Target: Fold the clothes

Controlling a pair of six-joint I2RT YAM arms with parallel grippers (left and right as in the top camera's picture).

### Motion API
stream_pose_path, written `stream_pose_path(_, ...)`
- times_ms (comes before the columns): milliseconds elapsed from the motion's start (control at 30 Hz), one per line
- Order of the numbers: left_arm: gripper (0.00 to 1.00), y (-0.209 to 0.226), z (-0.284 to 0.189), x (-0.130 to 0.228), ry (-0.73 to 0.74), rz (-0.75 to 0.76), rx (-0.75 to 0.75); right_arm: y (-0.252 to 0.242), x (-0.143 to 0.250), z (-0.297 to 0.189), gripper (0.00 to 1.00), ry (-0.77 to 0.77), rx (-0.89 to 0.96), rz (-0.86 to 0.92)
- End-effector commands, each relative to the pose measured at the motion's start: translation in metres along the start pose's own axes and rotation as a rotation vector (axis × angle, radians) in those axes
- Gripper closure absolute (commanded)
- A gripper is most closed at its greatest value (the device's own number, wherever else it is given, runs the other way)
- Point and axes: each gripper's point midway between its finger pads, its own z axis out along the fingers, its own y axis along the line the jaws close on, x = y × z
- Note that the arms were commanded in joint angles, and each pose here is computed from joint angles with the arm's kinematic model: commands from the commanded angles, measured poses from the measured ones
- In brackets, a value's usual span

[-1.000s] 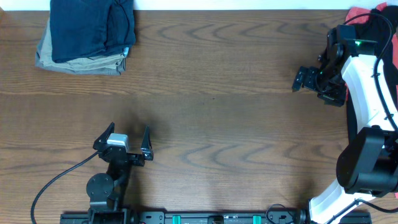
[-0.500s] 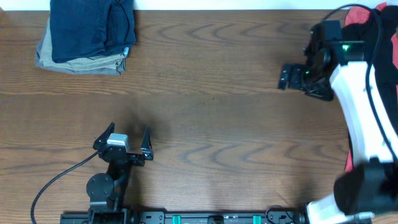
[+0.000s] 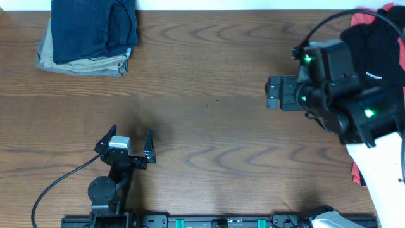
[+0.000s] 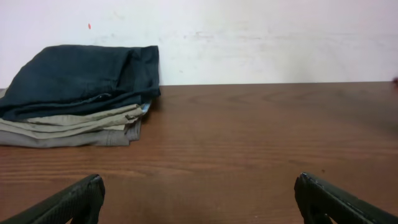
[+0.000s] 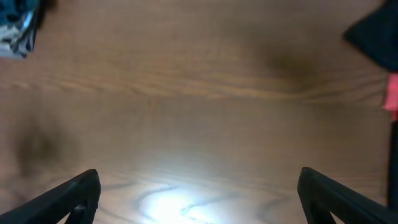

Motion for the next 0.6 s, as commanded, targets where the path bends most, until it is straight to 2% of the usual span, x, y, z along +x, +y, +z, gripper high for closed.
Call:
stream_pose_path(0, 0.02, 0.001, 0.0, 0.015, 0.047, 0.001, 0.001, -0.015, 0.0, -0.015, 0.01, -0.054, 0.046, 0.008)
stream_pose_path(267, 0.02, 0.001, 0.0, 0.014, 0.047, 0.001, 0.001, -0.043, 0.032, -0.016, 0.01, -0.175, 0.031, 0.089)
stream_pose_path(567, 0.02, 0.001, 0.0, 0.014, 0.047, 0.001, 0.001, -0.081, 0.091, 0.002, 0.01, -0.428, -0.008, 0.187)
